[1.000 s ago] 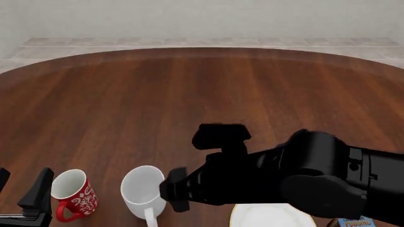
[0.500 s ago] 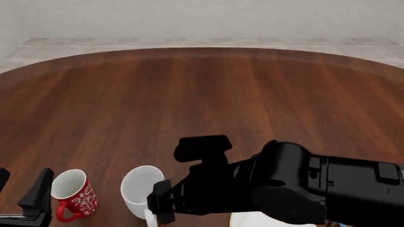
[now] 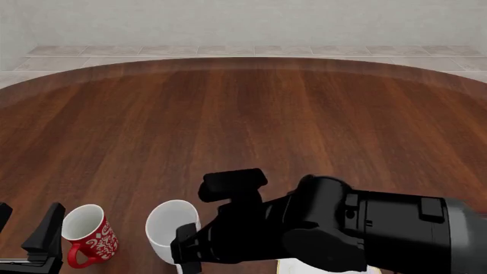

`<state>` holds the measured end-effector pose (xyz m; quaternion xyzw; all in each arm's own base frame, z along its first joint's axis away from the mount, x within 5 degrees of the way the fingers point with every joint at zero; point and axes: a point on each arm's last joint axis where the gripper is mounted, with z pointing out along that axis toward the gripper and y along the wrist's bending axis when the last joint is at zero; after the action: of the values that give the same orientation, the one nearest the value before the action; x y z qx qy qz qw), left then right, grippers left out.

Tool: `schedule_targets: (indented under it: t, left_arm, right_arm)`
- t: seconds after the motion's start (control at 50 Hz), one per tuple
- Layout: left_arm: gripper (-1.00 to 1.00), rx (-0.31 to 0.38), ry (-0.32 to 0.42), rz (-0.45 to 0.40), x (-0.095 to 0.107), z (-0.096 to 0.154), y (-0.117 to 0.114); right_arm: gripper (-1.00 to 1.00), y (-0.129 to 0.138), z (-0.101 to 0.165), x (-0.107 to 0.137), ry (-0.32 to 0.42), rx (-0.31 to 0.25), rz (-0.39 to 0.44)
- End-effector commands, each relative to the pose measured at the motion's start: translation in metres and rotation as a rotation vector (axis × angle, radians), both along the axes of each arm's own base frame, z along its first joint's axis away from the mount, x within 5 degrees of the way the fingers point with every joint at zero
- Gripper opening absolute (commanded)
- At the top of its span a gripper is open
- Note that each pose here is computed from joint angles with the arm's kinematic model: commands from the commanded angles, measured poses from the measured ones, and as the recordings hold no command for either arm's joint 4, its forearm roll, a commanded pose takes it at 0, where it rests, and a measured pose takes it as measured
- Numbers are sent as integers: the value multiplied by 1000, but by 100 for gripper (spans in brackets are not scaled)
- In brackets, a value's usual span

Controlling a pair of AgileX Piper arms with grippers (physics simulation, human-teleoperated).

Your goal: Put the white mug on the plate.

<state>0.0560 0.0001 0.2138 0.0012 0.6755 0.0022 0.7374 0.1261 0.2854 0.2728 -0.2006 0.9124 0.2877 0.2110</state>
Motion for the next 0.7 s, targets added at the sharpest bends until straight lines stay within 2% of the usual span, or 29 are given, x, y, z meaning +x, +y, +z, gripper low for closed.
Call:
schedule_targets:
  t: [0.02,0.18,0.7]
  left_arm:
    - [100,0,0,-1,0,1,0]
    - [100,0,-1,-1,0,1,0]
    - [100,0,-1,-1,0,1,0]
  right_arm:
    - [100,6,-4,1,2,1,1]
    - [100,10,-2,8,-8,6,-7]
    - [100,18,-29,13,19,-11,-29]
